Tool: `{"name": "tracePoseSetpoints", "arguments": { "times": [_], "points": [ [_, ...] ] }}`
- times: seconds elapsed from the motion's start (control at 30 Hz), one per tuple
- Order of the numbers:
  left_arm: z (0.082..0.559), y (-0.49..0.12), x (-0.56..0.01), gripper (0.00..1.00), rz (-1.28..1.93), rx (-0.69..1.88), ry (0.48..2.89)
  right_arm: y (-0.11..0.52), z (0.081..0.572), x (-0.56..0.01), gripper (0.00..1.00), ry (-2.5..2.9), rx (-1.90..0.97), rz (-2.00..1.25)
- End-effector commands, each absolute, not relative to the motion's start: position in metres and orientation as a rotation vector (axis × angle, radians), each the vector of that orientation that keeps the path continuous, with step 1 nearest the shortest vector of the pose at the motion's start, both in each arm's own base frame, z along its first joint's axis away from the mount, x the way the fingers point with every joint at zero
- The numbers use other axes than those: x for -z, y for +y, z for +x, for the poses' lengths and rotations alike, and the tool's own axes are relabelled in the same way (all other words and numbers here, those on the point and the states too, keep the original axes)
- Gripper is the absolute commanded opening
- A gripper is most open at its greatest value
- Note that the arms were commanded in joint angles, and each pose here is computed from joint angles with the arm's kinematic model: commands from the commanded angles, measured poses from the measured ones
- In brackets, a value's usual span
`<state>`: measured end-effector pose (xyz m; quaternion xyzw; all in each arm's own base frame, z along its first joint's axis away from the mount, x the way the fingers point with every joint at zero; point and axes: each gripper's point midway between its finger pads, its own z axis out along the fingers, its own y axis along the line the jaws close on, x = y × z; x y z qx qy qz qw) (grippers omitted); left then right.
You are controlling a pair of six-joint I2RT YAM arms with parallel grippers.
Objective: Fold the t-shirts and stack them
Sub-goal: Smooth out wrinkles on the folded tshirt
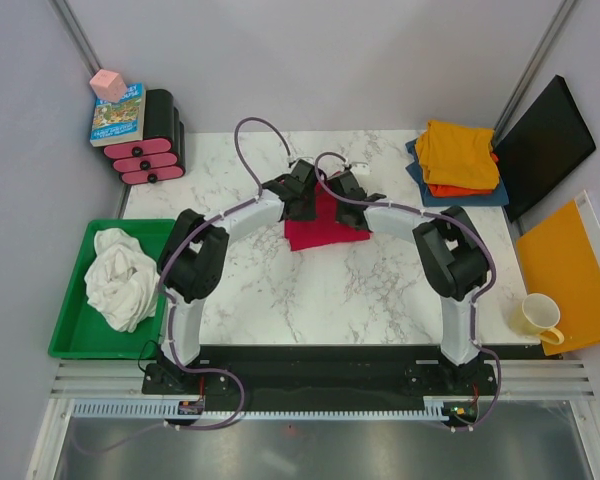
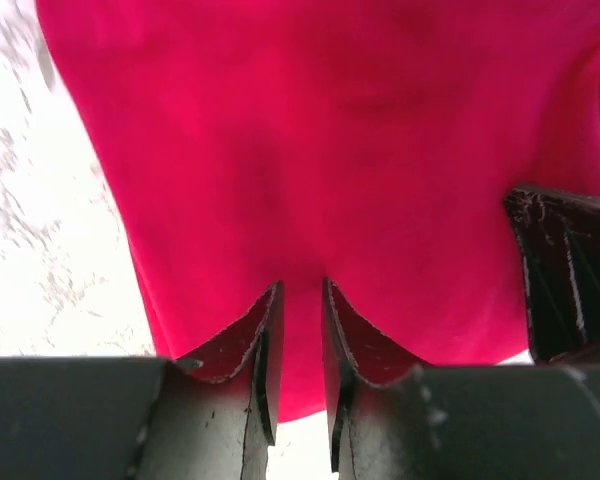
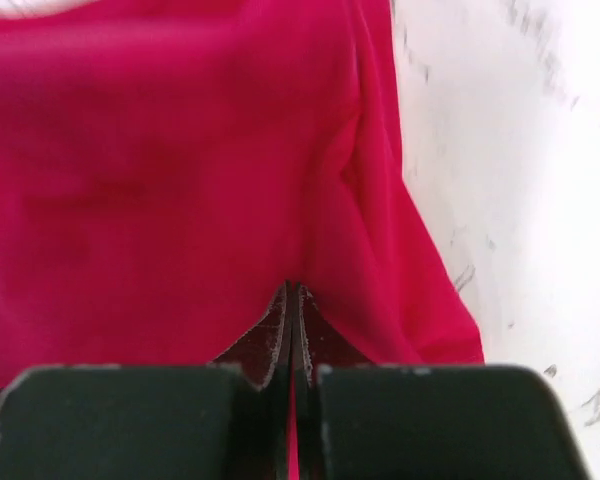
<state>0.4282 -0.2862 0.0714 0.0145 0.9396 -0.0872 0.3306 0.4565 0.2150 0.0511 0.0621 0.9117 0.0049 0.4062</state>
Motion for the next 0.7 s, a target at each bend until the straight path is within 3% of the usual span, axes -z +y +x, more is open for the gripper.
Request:
{"name": "tracePoseSetpoints", "arguments": {
  "times": [0.0,0.4,0.5,0.53,0.6,0.63,0.67],
  "points": [
    [0.413,-0.289,-0.053,0.27,0.009,0.256,2.502,0.217,0.428,-0.022,0.0,2.373,-0.032,0.165],
    [0.339,-0.264,-0.029,0.24,-0.007,0.189,2.579,0.215,0.352,-0.006,0.0,2.437,0.009,0.12],
    [0.34,-0.267,-0.038,0.31,0.002,0.19,2.547,0.211,0.36,-0.022,0.02,2.391,0.044,0.131],
    [0.342,-0.268,-0.051,0.41,0.005,0.204,2.52,0.214,0.368,-0.036,0.15,2.355,0.038,0.132],
    [0.348,-0.269,-0.07,0.49,0.024,0.21,2.467,0.208,0.381,-0.072,0.32,2.265,0.066,0.131],
    [0.351,-0.27,-0.089,0.57,0.022,0.233,2.425,0.21,0.39,-0.095,0.54,2.214,0.06,0.13],
    [0.352,-0.269,-0.102,0.6,0.02,0.242,2.396,0.209,0.394,-0.121,0.65,2.165,0.051,0.128]
  ]
}}
